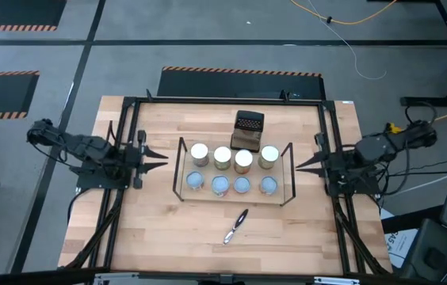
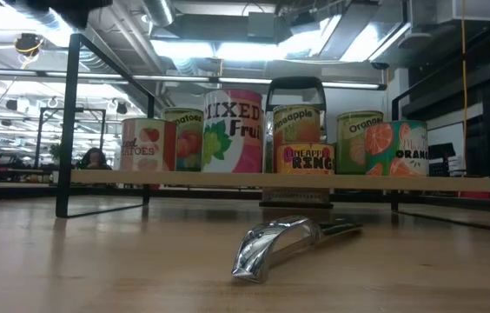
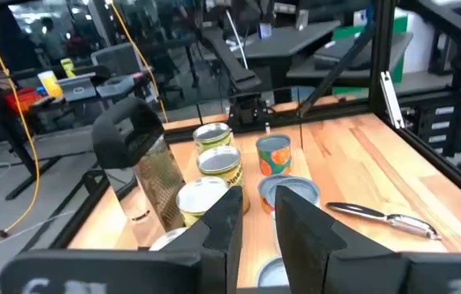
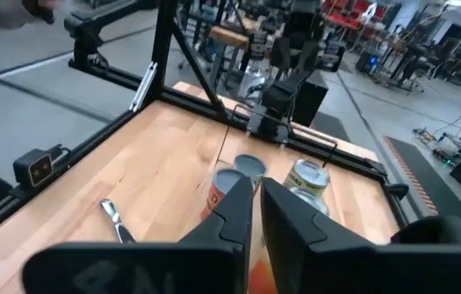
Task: Pick and place cans onto a shelf
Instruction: Return to Home Position
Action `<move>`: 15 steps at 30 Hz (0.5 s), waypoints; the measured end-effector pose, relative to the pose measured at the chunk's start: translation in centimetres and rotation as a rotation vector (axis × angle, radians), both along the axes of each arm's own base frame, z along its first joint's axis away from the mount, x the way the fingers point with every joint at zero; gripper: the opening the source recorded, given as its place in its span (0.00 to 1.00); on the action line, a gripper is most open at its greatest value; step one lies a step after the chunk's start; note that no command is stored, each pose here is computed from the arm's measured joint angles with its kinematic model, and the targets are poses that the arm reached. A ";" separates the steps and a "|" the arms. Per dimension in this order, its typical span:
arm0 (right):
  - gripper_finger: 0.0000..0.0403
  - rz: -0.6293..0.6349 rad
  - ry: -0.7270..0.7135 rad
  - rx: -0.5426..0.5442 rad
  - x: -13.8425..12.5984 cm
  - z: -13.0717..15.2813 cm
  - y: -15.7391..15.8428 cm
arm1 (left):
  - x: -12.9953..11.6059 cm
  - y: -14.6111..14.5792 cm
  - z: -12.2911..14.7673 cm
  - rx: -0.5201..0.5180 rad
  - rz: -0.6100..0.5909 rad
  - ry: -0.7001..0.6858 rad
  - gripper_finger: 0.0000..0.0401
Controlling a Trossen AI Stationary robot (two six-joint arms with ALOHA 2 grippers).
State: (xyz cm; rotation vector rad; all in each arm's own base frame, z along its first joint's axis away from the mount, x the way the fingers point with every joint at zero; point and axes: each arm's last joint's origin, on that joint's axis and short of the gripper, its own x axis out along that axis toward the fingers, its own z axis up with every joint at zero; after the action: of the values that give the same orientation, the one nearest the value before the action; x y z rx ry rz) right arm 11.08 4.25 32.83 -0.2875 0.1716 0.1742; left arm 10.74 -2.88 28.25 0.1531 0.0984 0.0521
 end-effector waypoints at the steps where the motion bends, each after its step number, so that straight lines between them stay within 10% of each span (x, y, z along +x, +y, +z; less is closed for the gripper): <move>1: 0.08 -0.007 -0.013 0.006 -0.1 -0.7 0.0 | -0.2 0.1 -0.6 -0.003 0.000 -0.011 0.17; 15: 0.08 -0.076 -0.233 0.044 -2.0 -6.7 -1.4 | -2.1 1.3 -7.0 0.043 0.081 -0.165 0.17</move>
State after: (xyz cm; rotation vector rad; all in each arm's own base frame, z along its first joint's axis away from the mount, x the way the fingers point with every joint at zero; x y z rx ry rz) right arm 9.10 2.87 26.17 -0.2547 -0.0524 0.0682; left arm 8.67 -1.62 21.22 0.1868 -0.0613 0.1475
